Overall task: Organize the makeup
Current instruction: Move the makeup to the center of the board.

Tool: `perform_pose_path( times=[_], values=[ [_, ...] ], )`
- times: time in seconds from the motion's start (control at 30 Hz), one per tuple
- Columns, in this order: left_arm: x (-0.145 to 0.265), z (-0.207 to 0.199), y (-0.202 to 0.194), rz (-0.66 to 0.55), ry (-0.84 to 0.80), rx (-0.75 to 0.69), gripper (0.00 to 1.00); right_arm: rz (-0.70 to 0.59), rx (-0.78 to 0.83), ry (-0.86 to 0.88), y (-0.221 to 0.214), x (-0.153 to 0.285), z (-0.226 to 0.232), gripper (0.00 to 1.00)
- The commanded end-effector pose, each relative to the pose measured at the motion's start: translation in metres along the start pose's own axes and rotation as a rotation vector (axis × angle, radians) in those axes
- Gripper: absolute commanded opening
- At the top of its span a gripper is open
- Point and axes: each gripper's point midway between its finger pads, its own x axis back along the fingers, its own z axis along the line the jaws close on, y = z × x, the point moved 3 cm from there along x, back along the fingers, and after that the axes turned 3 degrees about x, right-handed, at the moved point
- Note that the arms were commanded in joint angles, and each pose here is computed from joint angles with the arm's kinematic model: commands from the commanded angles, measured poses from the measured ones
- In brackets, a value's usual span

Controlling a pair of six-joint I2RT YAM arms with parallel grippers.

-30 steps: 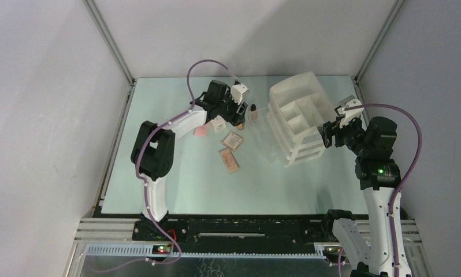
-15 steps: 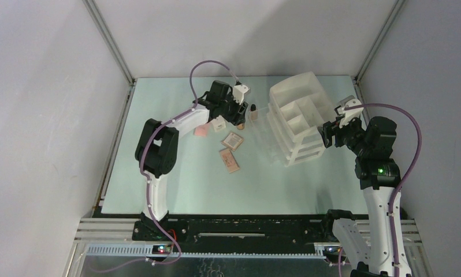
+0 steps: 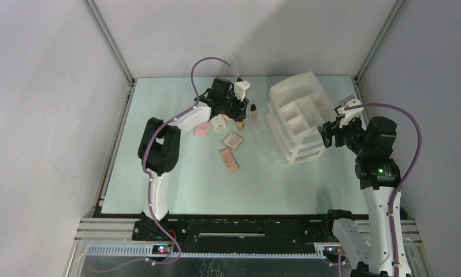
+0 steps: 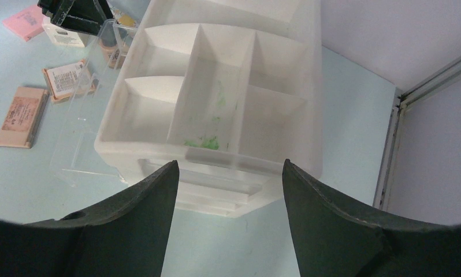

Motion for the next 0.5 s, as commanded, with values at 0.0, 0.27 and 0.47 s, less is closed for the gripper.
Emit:
perform_pose_path(
  times=[0.0, 0.27, 0.47],
  values=[
    [0.0004, -0.0014, 0.0191, -0.037, 0.000, 0.009, 0.53, -0.010, 0.018, -0.010, 0.0021, 0.0006, -0.0032, 0.74],
    [-0.0017, -0.0023, 0.0167, -0.032, -0.009, 0.014, 0.46, -0.010, 0.019, -0.009, 0.0021, 0.0004, -0.0032, 0.74],
    [-0.0017, -0.0028, 0.0185, -0.036, -0.014, 0.013, 0.41, -0.008, 0.019, -0.010, 0.0017, 0.0002, -0.0034, 0.74]
  ],
)
